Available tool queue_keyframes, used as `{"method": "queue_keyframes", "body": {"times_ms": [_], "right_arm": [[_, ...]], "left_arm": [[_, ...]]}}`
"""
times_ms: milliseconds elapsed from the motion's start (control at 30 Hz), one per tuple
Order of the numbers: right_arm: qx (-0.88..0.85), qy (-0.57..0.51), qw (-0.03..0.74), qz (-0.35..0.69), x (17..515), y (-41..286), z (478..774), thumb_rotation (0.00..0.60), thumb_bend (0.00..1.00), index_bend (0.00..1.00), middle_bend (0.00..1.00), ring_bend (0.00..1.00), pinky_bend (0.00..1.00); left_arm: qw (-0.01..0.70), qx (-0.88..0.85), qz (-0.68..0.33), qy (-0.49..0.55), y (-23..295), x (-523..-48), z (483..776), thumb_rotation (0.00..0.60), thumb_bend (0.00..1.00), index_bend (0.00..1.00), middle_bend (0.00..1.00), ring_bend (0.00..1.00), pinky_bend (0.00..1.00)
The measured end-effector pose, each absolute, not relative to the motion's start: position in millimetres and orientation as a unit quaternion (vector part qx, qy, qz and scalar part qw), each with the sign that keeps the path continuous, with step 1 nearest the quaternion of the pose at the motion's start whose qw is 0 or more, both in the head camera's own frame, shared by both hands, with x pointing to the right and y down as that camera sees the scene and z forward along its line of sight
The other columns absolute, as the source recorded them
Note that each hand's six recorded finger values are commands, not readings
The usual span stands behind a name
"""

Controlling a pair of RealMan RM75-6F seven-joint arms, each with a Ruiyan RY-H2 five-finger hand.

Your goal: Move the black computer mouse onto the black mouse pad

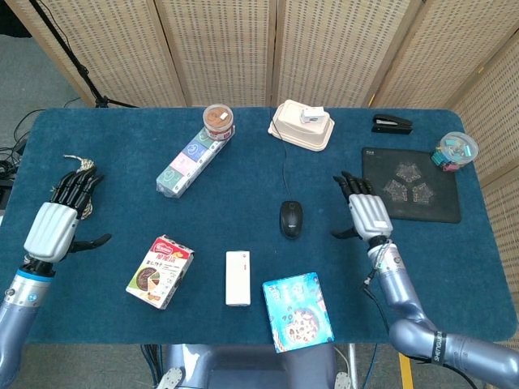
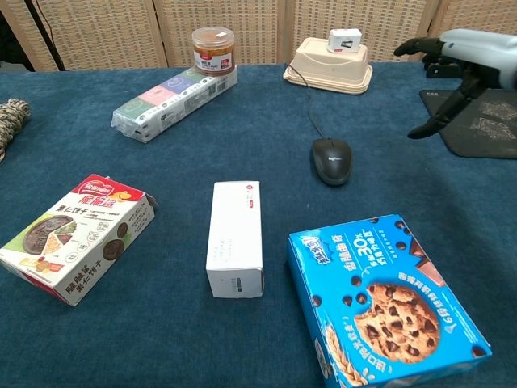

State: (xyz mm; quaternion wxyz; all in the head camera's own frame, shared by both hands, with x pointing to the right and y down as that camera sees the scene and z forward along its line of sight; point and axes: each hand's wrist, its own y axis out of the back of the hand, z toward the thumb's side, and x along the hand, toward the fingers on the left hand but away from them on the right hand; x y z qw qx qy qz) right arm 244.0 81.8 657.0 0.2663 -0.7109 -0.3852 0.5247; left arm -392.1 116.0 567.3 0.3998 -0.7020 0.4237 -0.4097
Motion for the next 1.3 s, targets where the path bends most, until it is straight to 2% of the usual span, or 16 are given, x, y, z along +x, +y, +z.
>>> {"method": "queue_keyframes", "body": {"times_ms": [467,667,933,1300], "right_arm": [[-0.714,-0.389,0.289,0.506,149,80,706,0.6,0.0,0.0,0.0,0.0,0.0],[-0.724,-0.397,0.278,0.491,120,87,712,0.6,0.0,0.0,0.0,0.0,0.0],[-0.728,-0.398,0.277,0.485,100,88,718,0.6,0.0,0.0,0.0,0.0,0.0],[-0.712,-0.405,0.271,0.505,93,93,743,0.6,0.0,0.0,0.0,0.0,0.0]], "left_arm": [[0.385,-0.715,-0.391,0.434,109,-395,558,0.6,0.03,0.0,0.0,0.0,0.0],[0.383,-0.715,-0.391,0.436,108,-397,558,0.6,0.03,0.0,0.0,0.0,0.0],[0.38,-0.714,-0.395,0.437,106,-396,561,0.6,0.03,0.0,0.0,0.0,0.0],[0.375,-0.715,-0.398,0.436,105,-396,563,0.6,0.03,0.0,0.0,0.0,0.0]]}}
